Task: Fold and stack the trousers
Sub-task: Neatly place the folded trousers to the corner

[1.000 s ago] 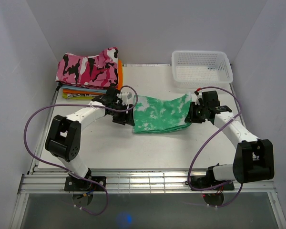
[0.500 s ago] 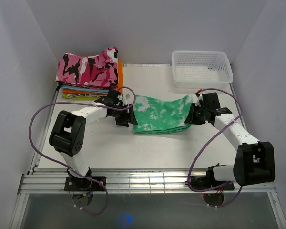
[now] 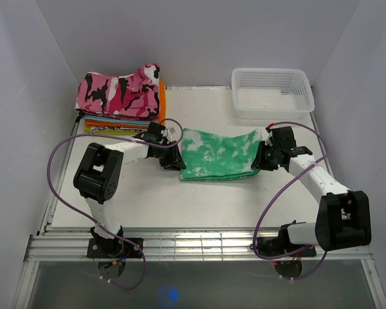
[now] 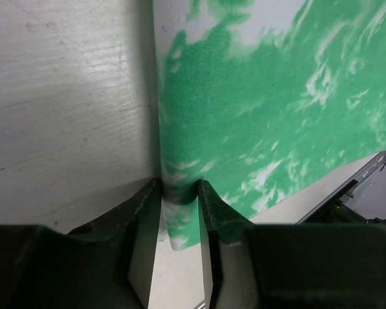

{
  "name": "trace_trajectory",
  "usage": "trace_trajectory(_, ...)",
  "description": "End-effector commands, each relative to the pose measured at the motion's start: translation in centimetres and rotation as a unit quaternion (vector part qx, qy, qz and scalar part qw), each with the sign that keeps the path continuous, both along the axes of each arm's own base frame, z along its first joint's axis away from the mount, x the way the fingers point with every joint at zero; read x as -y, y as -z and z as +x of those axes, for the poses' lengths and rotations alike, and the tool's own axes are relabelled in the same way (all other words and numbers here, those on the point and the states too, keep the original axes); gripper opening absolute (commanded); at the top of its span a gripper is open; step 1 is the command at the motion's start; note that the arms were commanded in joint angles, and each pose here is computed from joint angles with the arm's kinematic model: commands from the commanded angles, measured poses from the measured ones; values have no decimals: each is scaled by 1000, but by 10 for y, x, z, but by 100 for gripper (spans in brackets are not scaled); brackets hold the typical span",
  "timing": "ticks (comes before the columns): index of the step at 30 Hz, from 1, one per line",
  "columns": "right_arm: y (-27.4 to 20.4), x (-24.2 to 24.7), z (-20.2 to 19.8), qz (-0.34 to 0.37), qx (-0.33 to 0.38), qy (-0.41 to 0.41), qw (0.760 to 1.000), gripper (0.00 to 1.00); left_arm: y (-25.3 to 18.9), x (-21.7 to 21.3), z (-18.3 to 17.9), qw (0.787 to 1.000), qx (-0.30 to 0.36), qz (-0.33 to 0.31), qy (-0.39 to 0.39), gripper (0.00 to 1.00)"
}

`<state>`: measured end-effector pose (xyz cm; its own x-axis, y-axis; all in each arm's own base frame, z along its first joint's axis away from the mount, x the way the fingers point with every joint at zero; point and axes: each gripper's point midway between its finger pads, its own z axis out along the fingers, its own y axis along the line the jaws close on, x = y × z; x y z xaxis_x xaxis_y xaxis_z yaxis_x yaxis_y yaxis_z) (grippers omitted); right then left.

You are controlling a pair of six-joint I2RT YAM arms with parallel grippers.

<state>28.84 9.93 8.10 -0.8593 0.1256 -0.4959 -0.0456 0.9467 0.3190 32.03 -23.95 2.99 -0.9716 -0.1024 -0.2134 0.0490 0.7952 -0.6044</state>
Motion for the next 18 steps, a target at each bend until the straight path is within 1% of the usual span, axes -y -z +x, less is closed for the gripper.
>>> trace_trajectory(1, -5, 15, 4, -23, 4, 49, 999, 8, -4, 4, 1, 1000, 4, -16, -2, 39)
trace_trajectory(2, -4, 13, 3, -19, 2, 48, 999, 8, -3, 5, 0, 1000, 1, -18, -2, 36)
trace_trajectory(4, -5, 11, 5, -13, 2, 48, 999, 8, -8, 7, 4, 1000, 13, -20, 4, 27)
trace_trajectory(6, -9, 11, 8, -11, 8, 51, 999, 8, -20, 9, 15, 999, 50, -12, 15, 13)
trace_trajectory(7, -12, 10, 10, -11, 12, 50, 999, 8, -30, 9, 20, 997, 68, -9, 19, 1)
trace_trajectory(8, -17, 11, 15, -13, 19, 53, 998, 8, -36, 8, 25, 996, 89, 0, 24, 0)
trace_trajectory(12, -25, 10, 21, -11, 28, 53, 998, 8, -75, 15, 41, 987, 154, -3, 44, 0)
trace_trajectory(15, -26, 10, 21, -12, 28, 54, 998, 8, -82, 15, 38, 986, 157, 13, 54, 0)
trace_trajectory(18, -25, 13, 22, -19, 28, 55, 998, 8, -82, 12, 29, 988, 142, 13, 51, 0)
